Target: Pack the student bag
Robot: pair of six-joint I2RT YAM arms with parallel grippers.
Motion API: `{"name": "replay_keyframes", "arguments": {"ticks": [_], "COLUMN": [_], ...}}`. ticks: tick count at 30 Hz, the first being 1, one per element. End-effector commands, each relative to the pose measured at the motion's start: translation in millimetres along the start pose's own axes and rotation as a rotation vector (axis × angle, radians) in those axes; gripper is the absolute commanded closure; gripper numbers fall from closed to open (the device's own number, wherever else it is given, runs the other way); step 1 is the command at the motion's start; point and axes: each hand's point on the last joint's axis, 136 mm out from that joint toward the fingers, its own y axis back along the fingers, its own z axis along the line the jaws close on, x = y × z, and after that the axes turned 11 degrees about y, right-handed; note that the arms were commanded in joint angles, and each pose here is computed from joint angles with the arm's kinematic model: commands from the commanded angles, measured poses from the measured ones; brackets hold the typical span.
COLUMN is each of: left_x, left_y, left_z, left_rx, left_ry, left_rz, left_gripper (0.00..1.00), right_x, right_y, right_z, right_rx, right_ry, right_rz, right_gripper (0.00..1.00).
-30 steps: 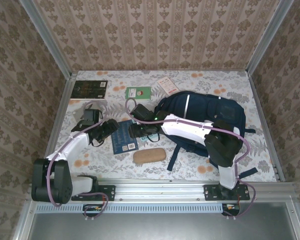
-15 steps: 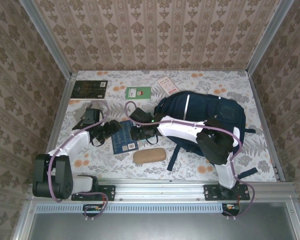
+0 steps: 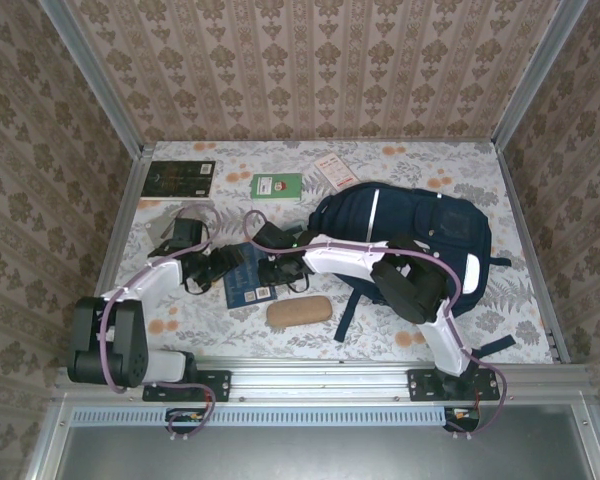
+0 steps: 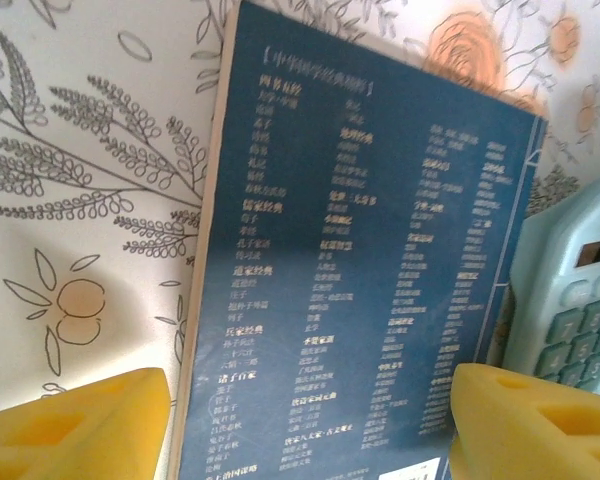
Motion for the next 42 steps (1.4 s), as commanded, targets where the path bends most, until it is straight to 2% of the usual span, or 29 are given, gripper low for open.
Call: {"name": "replay_keyframes", "arguments": {"ticks": [1,11,19,26,37,42], "left_x": [6,9,17,20,30,35], "left_y": [-4,-5,-10,-13,-13,-7], "left_z": [2,4,4,-2,-36,-42], "left_rx": [0.001,-0.001,0.006,0.035,0.247,0.292], "left_ry": [-0.019,-0.021,-0.022,-0.027,-0.041,-0.047], "left_rz": [0.026,0.029,0.046,0.065,0.126,0.141], "left_gripper": [0.25,0.25,0.26,0.27,0.34,0.35], "right_x": [8,2,-1,6,6,5], "right_y": [-13,-7,-14,-21,-22,-18], "right_z": [0,-20,1,4,14,7], "right_rx": [0.009,0.111,0.016,-0.007,-0.066,-0.029], "right_ry": [-0.007,-0.023,-0.006,-0.015,-0.008,-0.014], "right_rz": [0.044,0.026,0.044,0.067,0.068,0.064], "right_gripper": [0.67,0.64,0.65,0.68,0.71,0.71]}}
